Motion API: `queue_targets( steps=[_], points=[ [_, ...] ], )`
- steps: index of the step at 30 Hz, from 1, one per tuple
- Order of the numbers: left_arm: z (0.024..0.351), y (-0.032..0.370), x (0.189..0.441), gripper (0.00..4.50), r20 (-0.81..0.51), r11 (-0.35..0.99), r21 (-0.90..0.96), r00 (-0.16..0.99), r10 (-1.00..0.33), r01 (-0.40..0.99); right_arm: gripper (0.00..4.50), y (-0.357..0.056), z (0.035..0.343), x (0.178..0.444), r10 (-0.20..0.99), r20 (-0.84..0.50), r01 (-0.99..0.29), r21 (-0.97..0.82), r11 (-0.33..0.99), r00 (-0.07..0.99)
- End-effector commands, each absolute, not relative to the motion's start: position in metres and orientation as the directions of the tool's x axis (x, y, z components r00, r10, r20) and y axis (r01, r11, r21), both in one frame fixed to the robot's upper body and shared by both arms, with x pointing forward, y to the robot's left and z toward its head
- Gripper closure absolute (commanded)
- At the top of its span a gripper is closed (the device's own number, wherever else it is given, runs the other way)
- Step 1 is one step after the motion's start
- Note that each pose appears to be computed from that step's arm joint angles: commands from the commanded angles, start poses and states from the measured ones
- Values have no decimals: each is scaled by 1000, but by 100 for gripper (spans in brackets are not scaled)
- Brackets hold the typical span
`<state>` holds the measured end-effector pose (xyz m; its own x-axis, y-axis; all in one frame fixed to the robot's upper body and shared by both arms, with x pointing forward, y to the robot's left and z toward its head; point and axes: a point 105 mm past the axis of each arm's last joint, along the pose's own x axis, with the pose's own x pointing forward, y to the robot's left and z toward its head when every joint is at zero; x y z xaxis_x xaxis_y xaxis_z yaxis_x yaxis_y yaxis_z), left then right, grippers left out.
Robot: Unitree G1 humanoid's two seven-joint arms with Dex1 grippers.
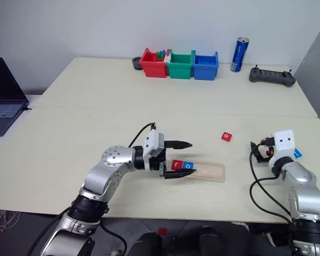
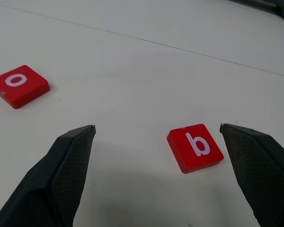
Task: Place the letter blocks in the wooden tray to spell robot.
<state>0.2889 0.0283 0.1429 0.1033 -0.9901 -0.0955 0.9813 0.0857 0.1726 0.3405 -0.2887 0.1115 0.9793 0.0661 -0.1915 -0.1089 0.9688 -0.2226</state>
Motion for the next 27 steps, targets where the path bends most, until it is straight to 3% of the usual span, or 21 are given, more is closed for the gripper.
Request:
queue_targets(
  steps=[1, 10, 15, 20, 27],
  points=[
    [157, 26, 282, 5, -74, 38, 224, 56, -996, 974, 0, -301, 128, 346, 74, -147, -108, -234, 966, 986],
    [158, 29, 281, 5, -81, 37, 219, 56, -995, 975, 0, -310, 113, 361, 84, -220, -91, -24, 996, 972],
    [159, 31, 277, 5, -85, 41, 213, 61, -995, 976, 0, -316, 107, 364, 69, -248, -68, 13, 998, 966],
    [159, 33, 279, 5, -92, 56, 210, 77, -993, 976, 0, -301, 105, 364, 153, -262, -147, 42, 988, 953],
    [162, 37, 279, 5, -95, 68, 214, 90, -991, 975, 0, -302, 89, 361, 147, -324, -152, 10, 988, 935]
  ],
)
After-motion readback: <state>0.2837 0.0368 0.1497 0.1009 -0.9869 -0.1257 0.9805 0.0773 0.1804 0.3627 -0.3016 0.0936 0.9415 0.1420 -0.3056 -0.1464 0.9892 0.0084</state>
